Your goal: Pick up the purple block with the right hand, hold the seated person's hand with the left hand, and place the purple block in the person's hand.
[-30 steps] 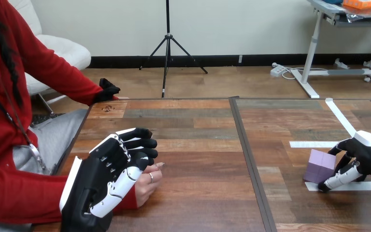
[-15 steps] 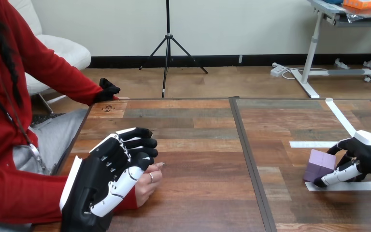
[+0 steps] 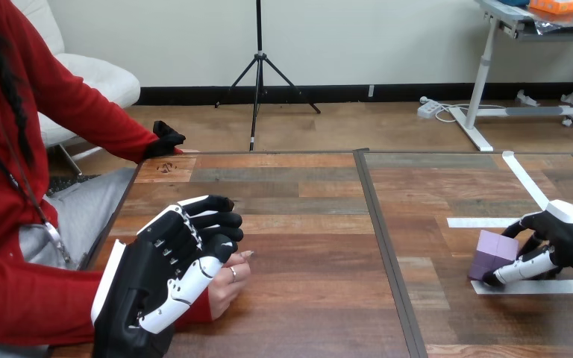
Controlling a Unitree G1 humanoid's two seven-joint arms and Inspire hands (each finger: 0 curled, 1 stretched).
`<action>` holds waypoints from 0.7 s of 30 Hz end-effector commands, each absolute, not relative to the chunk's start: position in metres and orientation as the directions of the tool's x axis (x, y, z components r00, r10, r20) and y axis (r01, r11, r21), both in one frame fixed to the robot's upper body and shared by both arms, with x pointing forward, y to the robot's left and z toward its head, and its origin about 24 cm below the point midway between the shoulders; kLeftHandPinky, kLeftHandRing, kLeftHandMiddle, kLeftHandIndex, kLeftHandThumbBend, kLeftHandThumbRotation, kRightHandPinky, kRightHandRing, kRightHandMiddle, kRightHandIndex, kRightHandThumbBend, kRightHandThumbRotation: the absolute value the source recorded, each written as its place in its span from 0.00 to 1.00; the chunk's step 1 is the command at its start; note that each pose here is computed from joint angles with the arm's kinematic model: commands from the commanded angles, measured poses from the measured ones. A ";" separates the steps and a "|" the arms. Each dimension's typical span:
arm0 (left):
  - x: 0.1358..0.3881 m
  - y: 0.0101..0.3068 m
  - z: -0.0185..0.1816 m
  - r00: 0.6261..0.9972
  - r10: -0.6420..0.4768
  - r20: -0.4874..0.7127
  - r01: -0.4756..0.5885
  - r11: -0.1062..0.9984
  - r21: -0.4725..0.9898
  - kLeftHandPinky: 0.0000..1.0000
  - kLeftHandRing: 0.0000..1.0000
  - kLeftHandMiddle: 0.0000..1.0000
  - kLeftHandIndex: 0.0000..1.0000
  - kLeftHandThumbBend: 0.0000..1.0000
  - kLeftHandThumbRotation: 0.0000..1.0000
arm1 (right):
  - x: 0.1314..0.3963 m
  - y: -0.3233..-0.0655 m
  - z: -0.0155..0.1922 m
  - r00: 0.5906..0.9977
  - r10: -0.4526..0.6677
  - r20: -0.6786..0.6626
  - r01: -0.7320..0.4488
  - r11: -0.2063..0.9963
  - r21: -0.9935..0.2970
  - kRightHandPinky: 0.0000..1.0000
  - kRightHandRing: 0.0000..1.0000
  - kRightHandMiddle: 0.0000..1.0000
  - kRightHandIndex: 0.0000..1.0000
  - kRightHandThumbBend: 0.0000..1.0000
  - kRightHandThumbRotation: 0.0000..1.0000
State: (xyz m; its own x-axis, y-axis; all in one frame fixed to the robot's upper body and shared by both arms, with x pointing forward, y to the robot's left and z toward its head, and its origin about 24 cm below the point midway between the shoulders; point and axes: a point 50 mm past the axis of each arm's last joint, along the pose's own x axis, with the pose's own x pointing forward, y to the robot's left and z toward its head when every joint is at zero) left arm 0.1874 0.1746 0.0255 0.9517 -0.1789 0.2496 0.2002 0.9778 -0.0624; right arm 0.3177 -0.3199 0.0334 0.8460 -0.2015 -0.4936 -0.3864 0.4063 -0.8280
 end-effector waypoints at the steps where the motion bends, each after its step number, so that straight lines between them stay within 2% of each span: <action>1: 0.198 0.172 0.046 0.920 -0.191 0.343 0.221 0.974 -0.049 0.59 0.62 0.63 0.65 0.59 0.39 | 0.338 -0.302 0.056 0.914 -0.151 -0.377 -0.288 0.413 -0.864 0.59 0.70 0.75 0.77 0.86 0.27; 21: 0.198 0.171 0.045 0.917 -0.199 0.346 0.233 0.971 -0.060 0.60 0.62 0.63 0.65 0.58 0.35 | 0.340 -0.298 0.061 0.926 -0.139 -0.351 -0.268 0.412 -0.871 0.58 0.70 0.75 0.74 0.81 0.23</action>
State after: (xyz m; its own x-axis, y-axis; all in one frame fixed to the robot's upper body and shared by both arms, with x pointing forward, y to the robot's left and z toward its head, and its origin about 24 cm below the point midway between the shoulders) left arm 0.1877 0.1745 0.0275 0.9484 -0.1848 0.2577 0.2105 0.9747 -0.0757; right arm 0.3256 -0.3107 0.0434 0.8812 -0.1711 -0.4407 -0.3477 0.3970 -0.8494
